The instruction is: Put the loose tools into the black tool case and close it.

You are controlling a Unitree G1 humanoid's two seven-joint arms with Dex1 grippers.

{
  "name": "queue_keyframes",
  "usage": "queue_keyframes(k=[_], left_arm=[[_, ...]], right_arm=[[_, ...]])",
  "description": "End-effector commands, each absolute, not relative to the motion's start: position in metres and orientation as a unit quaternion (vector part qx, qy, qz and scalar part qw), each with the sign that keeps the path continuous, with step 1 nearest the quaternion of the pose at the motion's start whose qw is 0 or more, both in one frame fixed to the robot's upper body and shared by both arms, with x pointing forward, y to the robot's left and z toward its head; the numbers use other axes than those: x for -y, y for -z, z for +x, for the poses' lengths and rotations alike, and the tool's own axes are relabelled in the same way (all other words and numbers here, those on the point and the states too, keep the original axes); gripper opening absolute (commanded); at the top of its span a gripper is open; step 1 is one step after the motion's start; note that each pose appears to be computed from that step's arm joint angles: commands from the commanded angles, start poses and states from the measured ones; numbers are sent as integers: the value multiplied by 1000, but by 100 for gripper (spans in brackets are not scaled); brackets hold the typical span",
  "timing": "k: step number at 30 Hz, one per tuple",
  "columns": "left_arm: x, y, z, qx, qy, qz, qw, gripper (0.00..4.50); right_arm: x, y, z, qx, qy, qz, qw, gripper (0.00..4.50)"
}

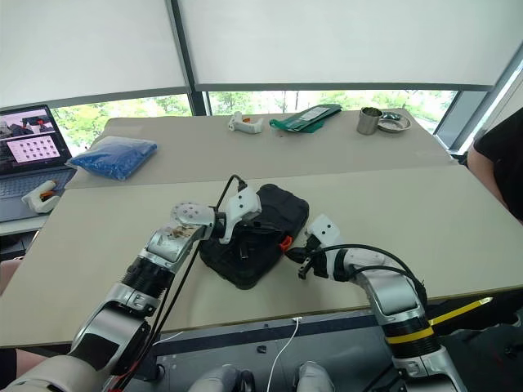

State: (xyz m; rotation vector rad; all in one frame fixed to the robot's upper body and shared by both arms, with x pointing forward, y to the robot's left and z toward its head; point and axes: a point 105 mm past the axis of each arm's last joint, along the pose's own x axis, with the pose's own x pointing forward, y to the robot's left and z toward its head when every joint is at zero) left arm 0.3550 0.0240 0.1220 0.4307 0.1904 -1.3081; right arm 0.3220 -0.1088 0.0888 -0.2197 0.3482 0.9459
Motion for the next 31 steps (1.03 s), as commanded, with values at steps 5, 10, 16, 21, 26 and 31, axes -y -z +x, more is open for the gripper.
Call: queue_keyframes(k=[5, 10, 16, 21, 26, 31], left_arm=[[-41, -106, 345, -70, 600, 117, 788, 7], [-80, -156, 330, 62, 604, 107, 787, 162], [-169, -169, 326, 67, 484, 186, 852, 396], [-234, -139, 309, 14, 375, 258, 890, 450], [-262, -116, 284, -31, 344, 265, 900, 450], [-259, -117, 279, -18, 337, 251, 907, 450]], right_arm=[[114, -134, 309, -68, -490, -147, 857, 0], [149, -147, 293, -45, -467, -180, 865, 85], [196, -157, 282, 31, -416, -275, 866, 300], [219, -148, 274, 43, -420, -278, 863, 446], [235, -137, 274, 31, -425, -295, 855, 446], [244, -131, 275, 25, -419, -293, 859, 446]])
